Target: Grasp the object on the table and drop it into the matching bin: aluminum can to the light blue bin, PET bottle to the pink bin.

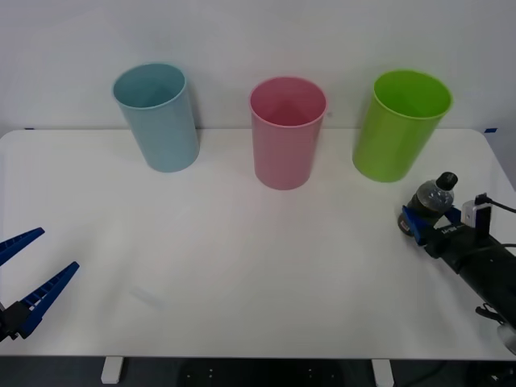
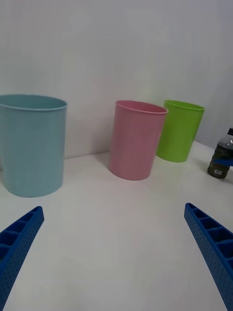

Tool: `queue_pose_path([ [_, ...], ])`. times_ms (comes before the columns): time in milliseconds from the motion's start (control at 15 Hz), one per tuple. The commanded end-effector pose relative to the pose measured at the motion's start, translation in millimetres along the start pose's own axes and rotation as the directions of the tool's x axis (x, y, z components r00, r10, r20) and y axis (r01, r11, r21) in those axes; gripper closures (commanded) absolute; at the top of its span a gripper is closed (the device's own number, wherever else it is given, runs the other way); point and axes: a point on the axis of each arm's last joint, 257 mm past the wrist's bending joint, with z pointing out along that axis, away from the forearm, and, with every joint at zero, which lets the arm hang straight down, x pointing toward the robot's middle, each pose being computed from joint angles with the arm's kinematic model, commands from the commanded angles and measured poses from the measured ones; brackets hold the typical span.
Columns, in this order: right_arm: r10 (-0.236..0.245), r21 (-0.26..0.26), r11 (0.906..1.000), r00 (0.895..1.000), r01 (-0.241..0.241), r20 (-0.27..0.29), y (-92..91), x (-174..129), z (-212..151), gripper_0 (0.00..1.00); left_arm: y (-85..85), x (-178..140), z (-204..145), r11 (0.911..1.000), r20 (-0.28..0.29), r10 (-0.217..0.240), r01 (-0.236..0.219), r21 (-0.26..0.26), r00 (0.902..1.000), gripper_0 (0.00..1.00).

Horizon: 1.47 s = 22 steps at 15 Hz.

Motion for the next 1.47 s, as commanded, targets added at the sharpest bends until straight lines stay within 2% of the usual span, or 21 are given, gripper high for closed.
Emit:
queue_pose_path([
  [67,-0.001,0.002,1.0,1.0,0.001,0.001,-0.7,-0.5,-0.1,1.0,0.0,0.0,0.0,1.0,0.0,0.0,0.0,0.0,1.0,0.0],
  [467,0.006,0.003,1.0,1.0,-0.006,0.0,0.5,0.4,0.1,1.0,0.0,0.0,0.0,1.0,0.0,0.0,0.0,0.0,1.0,0.0],
  [933,0.014,-0.034,0.9993,0.998,-0.012,0.054,8.7,-21.8,-13.3,1.0,0.0,0.0,0.0,1.0,0.0,0.0,0.0,0.0,1.0,0.0],
  [1200,0.063,-0.081,0.995,0.995,-0.057,0.071,24.7,-49.0,-23.6,1.0,0.0,0.0,0.0,1.0,0.0,0.0,0.0,0.0,1.0,0.0],
  [1467,0.137,-0.154,0.9809,0.985,-0.12,0.104,45.9,-80.4,-24.7,1.0,0.0,0.0,0.0,1.0,0.0,0.0,0.0,0.0,1.0,0.0],
])
